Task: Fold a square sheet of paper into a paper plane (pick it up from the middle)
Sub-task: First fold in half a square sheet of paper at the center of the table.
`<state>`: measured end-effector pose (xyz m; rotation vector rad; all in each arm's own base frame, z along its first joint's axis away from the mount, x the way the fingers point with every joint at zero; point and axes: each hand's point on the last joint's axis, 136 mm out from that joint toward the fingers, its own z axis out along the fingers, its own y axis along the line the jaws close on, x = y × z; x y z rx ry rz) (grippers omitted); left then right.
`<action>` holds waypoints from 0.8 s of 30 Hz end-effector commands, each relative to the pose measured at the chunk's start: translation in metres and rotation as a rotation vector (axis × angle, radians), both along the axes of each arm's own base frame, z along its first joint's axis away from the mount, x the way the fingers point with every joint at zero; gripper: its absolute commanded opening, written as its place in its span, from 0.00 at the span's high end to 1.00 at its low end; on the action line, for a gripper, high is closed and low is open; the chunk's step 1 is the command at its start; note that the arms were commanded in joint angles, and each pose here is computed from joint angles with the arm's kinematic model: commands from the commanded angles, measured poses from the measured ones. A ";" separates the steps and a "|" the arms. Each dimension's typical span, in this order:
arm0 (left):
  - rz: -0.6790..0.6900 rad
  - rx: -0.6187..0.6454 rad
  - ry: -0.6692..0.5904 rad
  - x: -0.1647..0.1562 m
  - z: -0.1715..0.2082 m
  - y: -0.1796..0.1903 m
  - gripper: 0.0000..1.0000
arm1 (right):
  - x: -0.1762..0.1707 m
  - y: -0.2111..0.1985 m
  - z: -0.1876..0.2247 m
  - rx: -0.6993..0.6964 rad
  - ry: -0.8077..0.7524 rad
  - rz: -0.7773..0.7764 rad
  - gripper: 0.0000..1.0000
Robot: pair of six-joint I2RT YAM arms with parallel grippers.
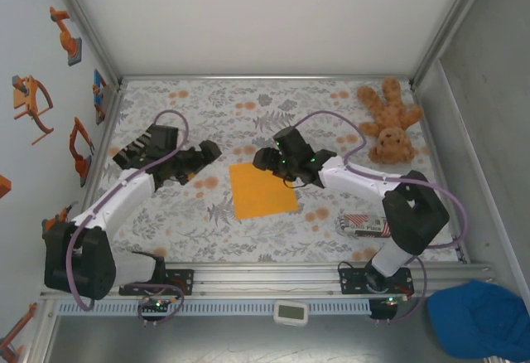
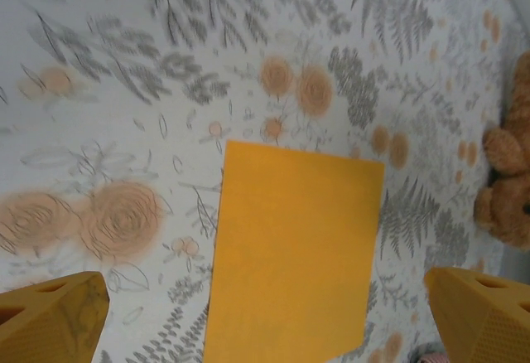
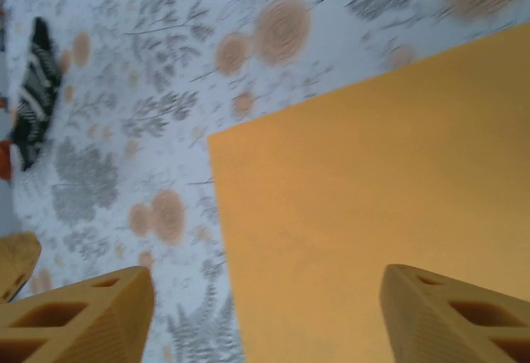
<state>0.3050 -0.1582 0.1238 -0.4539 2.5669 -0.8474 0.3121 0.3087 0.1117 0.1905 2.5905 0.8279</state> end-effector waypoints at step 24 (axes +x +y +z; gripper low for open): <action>-0.132 0.049 0.243 -0.012 -0.088 -0.090 0.33 | -0.001 -0.055 -0.089 -0.220 0.252 0.178 0.70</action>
